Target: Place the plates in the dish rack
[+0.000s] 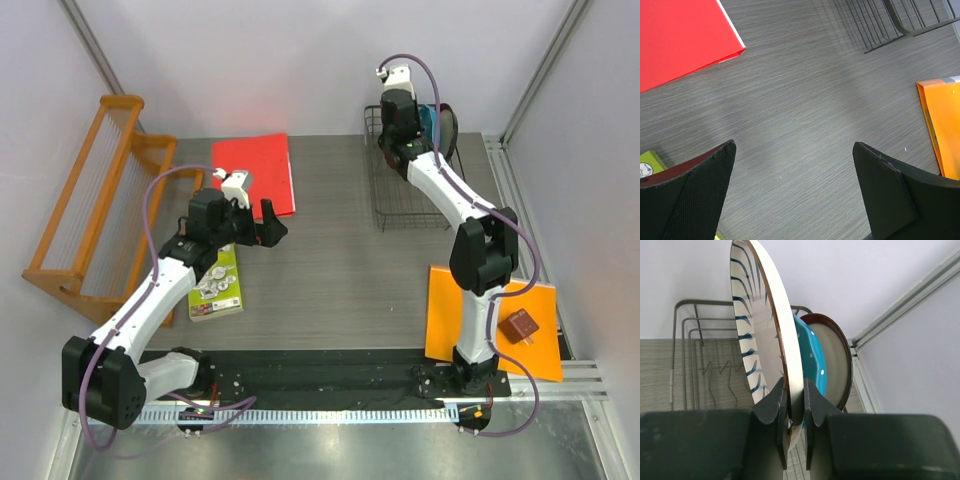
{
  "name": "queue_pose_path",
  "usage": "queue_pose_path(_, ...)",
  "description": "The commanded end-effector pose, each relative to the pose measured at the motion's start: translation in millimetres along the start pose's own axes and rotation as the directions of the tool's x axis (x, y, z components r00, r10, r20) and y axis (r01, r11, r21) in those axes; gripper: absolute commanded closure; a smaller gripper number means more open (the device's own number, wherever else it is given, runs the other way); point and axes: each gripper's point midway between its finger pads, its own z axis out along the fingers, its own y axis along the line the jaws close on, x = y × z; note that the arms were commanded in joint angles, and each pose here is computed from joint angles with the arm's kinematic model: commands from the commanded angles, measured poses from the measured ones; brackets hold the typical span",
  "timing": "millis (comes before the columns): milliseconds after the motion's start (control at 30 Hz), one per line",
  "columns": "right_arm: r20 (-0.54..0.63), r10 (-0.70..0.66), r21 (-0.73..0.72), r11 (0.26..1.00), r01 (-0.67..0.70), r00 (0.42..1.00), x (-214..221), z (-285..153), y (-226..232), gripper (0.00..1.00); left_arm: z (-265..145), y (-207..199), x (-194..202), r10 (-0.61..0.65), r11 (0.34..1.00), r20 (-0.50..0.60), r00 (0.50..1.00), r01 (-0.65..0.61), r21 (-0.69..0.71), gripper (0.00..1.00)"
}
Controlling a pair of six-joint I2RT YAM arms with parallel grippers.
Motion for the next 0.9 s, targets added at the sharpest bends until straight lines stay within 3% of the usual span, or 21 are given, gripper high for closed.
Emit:
queue_pose_path(0, 0.179, 0.135, 0.101, 0.983, -0.155, 0.974, -65.0, -4.6, -32.6, 0.99, 2.7, -4.6, -7.0, 0.011, 1.0, 0.038, 0.999, -0.012, 0.026, 0.01)
queue_pose_path(867, 0.038, 0.039, 0.126, 0.991, -0.044, 0.998, 7.9, 32.0, -7.1, 0.99, 8.2, 4.9, 5.5, 0.011, 1.0, 0.01, 1.0, -0.011, -0.004, 0.01)
